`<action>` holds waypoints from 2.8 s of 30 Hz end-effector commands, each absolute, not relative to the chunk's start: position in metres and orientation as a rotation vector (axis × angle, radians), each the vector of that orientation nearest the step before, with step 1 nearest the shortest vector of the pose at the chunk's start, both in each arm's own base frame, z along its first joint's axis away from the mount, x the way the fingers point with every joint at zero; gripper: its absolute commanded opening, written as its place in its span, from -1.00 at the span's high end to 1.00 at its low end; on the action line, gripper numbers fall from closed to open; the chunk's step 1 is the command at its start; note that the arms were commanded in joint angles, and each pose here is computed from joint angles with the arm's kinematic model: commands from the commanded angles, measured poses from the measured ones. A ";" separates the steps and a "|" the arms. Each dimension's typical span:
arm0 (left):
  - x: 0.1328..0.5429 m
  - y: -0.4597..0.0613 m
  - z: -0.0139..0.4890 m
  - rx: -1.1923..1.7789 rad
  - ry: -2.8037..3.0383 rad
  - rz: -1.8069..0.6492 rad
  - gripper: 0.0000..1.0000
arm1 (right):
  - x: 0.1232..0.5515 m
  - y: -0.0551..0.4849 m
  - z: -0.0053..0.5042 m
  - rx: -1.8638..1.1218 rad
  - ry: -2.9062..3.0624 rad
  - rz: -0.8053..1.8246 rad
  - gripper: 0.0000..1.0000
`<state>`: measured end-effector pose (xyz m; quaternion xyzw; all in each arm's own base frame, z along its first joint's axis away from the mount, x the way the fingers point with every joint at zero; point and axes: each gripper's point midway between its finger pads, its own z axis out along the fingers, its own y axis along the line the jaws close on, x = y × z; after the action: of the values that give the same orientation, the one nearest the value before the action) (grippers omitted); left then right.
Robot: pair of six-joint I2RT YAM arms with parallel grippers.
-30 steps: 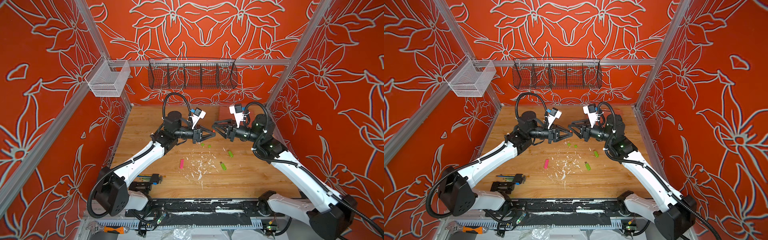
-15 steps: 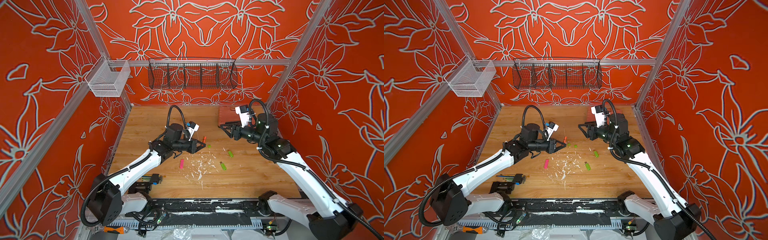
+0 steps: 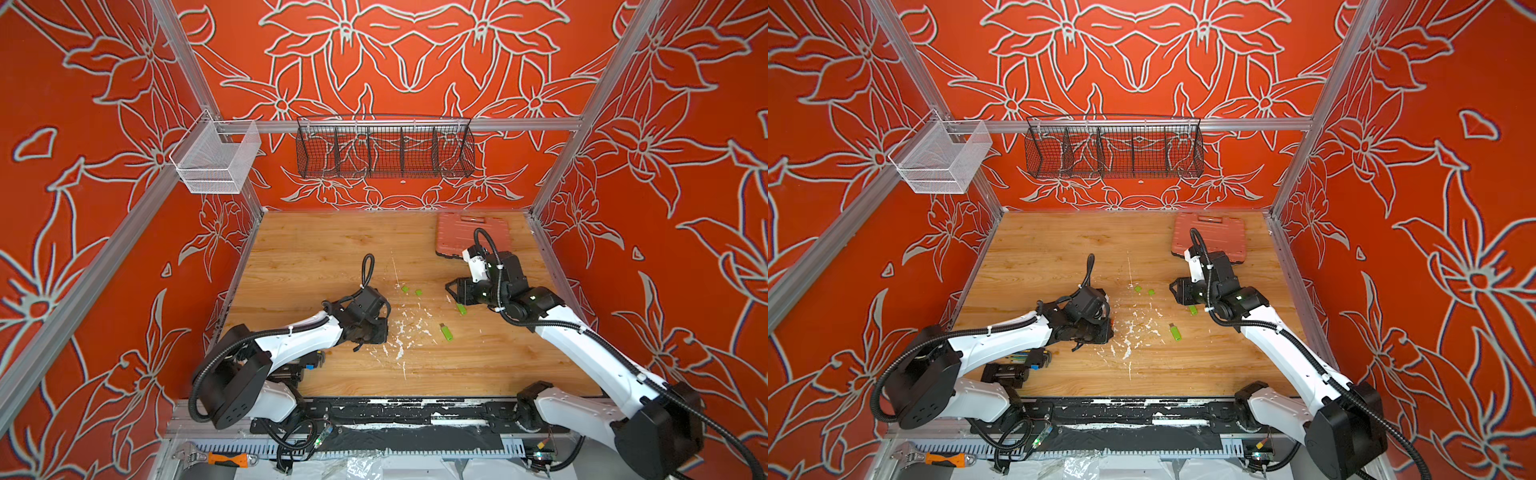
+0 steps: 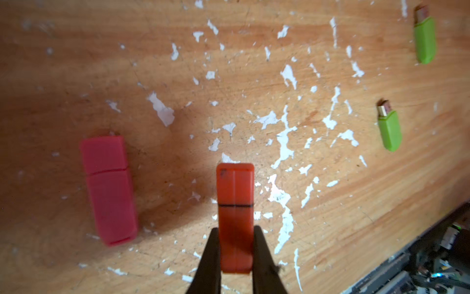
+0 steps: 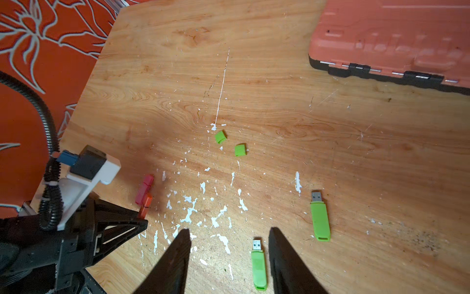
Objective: Close the usb drive cover
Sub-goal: Place the USB drive at the center of the board, then adjust the USB drive at the center of the board, then pick up the USB drive from the center of the board.
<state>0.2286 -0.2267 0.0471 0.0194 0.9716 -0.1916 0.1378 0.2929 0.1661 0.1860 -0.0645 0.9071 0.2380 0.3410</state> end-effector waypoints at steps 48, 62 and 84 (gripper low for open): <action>0.264 -0.212 0.146 0.058 2.551 -0.437 -0.64 | 0.218 0.225 0.036 -0.277 3.001 0.469 -0.04; 0.258 -0.365 0.098 0.919 2.618 -0.543 -0.43 | 0.250 0.103 0.145 0.161 2.622 0.369 -0.15; 0.249 -0.380 0.027 1.232 2.687 -0.287 -0.19 | 0.243 0.102 0.141 0.211 2.549 0.512 -0.16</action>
<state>0.2488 -0.3836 0.0352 0.4022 0.9042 -0.1141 0.0876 0.2410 0.1035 0.1373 0.0699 0.9470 0.1836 0.2542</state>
